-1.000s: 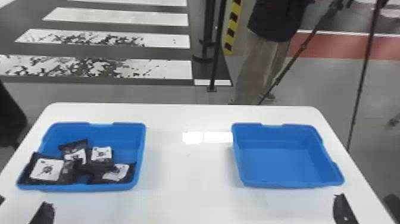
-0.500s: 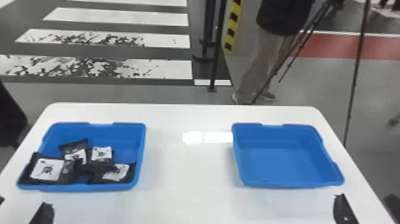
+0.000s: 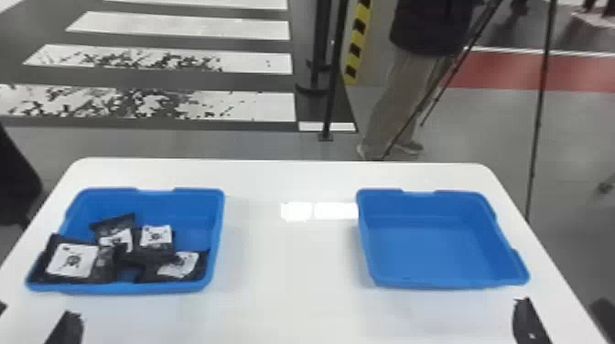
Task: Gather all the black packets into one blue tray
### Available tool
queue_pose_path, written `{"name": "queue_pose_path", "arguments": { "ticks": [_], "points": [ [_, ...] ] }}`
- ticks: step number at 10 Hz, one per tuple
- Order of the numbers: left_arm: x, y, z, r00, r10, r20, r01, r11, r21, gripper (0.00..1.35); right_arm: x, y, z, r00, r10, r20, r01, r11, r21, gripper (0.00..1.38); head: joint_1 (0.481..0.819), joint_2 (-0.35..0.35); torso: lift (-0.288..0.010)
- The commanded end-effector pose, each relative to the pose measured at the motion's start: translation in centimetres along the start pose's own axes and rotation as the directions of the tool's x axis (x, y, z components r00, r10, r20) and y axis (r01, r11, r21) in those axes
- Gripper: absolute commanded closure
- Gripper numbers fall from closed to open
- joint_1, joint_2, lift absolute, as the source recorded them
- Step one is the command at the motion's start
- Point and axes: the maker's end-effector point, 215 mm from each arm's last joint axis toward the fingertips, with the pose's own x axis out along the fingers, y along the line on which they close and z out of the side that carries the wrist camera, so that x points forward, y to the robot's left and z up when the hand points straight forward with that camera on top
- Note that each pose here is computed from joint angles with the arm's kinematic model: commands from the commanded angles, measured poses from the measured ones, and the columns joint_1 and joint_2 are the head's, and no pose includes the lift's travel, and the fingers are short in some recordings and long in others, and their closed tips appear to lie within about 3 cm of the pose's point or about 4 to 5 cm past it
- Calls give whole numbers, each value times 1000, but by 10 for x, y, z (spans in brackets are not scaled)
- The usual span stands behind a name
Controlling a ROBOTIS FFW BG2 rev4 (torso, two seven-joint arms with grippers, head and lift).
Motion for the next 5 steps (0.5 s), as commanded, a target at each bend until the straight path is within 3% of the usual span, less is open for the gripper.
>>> {"name": "queue_pose_path", "arguments": {
  "ticks": [1,5],
  "points": [
    [0,0,0,1000,0,-1,0,1000,0,200,0,1,0,1000,-1,0,1,1000,3,145,695,-90,-110],
    [1,0,2,1000,-1,4,1,1000,1,200,0,1,-1,1000,0,0,0,1000,5,145,695,-88,-110]
  ]
}}
